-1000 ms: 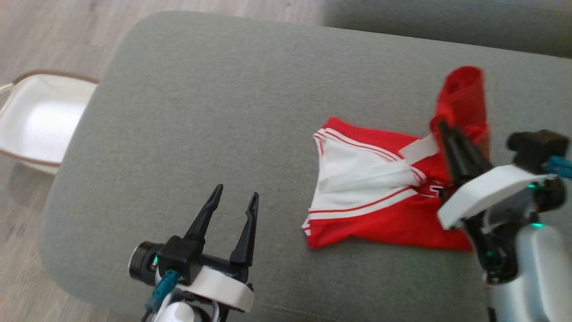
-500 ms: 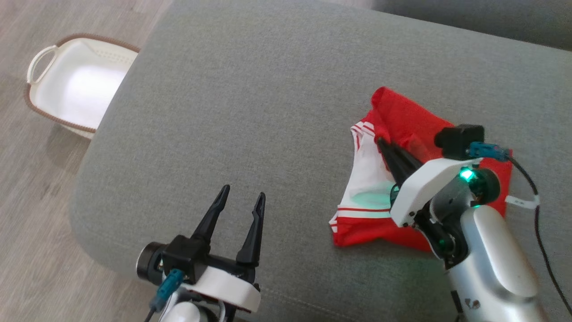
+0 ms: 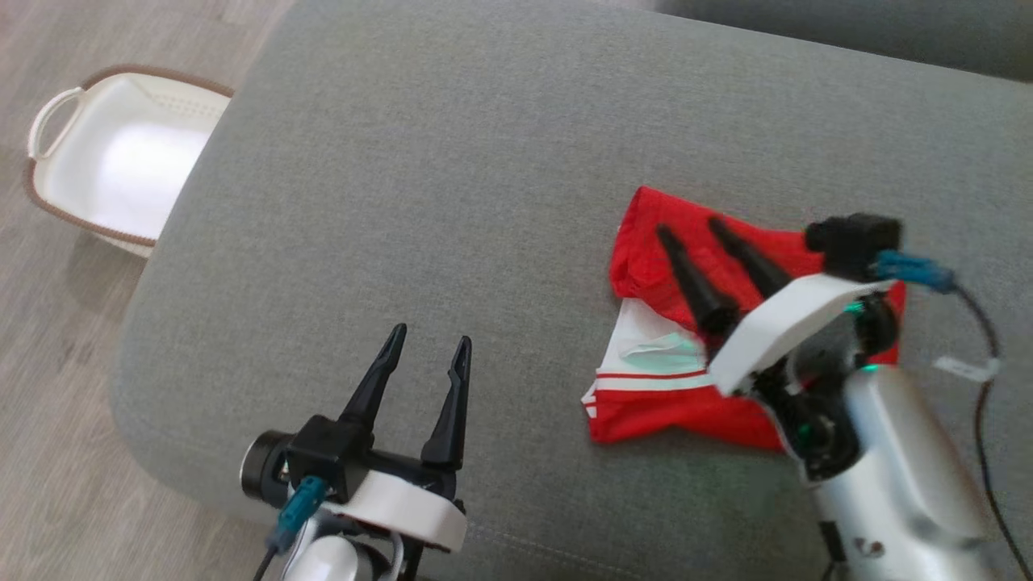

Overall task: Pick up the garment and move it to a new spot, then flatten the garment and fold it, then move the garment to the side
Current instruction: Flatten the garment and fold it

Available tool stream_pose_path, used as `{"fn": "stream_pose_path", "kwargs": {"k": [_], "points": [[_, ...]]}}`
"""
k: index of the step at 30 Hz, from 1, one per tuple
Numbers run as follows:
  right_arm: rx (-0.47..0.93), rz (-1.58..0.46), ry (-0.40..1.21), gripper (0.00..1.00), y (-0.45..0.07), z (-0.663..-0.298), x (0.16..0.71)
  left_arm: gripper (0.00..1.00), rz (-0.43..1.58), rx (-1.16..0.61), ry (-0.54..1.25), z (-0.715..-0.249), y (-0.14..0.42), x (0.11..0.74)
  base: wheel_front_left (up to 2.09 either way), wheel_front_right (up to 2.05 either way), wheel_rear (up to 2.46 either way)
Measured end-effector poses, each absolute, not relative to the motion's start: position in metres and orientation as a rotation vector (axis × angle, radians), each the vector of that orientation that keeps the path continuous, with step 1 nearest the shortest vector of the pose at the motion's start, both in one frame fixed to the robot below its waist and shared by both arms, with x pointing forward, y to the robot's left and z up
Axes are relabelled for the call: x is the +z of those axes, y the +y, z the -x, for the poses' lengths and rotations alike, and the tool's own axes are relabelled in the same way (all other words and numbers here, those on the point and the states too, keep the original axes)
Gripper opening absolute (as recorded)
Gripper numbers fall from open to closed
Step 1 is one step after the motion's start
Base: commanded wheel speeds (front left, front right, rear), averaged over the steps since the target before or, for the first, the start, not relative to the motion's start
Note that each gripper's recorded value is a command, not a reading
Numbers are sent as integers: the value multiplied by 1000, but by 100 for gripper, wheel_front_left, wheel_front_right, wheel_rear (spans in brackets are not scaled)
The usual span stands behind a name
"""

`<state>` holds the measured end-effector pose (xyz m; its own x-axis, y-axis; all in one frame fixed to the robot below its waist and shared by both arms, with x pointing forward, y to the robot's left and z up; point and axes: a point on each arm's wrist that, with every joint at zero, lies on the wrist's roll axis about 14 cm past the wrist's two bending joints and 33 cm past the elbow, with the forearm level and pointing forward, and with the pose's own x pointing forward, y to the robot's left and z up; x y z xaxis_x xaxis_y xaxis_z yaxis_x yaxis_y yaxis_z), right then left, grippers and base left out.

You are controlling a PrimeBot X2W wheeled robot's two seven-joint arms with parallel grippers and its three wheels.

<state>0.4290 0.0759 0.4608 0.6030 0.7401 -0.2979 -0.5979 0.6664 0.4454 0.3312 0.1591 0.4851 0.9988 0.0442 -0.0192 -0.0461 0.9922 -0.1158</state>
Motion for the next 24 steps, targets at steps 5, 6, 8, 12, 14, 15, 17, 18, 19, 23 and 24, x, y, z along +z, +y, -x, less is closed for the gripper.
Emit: {"fn": "stream_pose_path", "kwargs": {"k": [5, 6, 8, 12, 14, 15, 17, 18, 19, 23, 24], "points": [[696, -386, 447, 98, 27, -451, 480, 100, 118, 27, 15, -335, 154, 485, 0, 0, 0], [675, -390, 468, 49, 15, -453, 476, 100, 118, 23, 14, -336, 154, 486, 0, 0, 0], [642, -438, 522, 0, -4, -455, 468, 100, 120, 17, 15, -337, 152, 485, 0, 0, 0], [653, -549, 662, 0, -12, -448, 457, 100, 122, 6, 16, -338, 149, 485, 0, 0, 0], [660, -571, 754, 0, -13, -440, 443, 100, 123, 2, 15, -338, 148, 485, 0, 0, 0], [657, -581, 797, 0, -13, -436, 435, 100, 123, 0, 14, -338, 147, 485, 0, 0, 0], [647, -582, 877, 0, -14, -429, 419, 100, 123, 1, 13, -338, 148, 486, 0, 0, 0], [644, -580, 915, 0, -14, -425, 411, 100, 123, 1, 13, -338, 148, 486, 0, 0, 0], [642, -573, 951, 0, -13, -422, 404, 100, 122, 3, 13, -337, 149, 486, 0, 0, 0], [672, -539, 1031, 0, 0, -415, 391, 100, 121, 7, 16, -336, 151, 485, 0, 0, 0], [686, -529, 1043, 0, 4, -414, 390, 100, 120, 9, 16, -336, 151, 485, 0, 0, 0]]}}
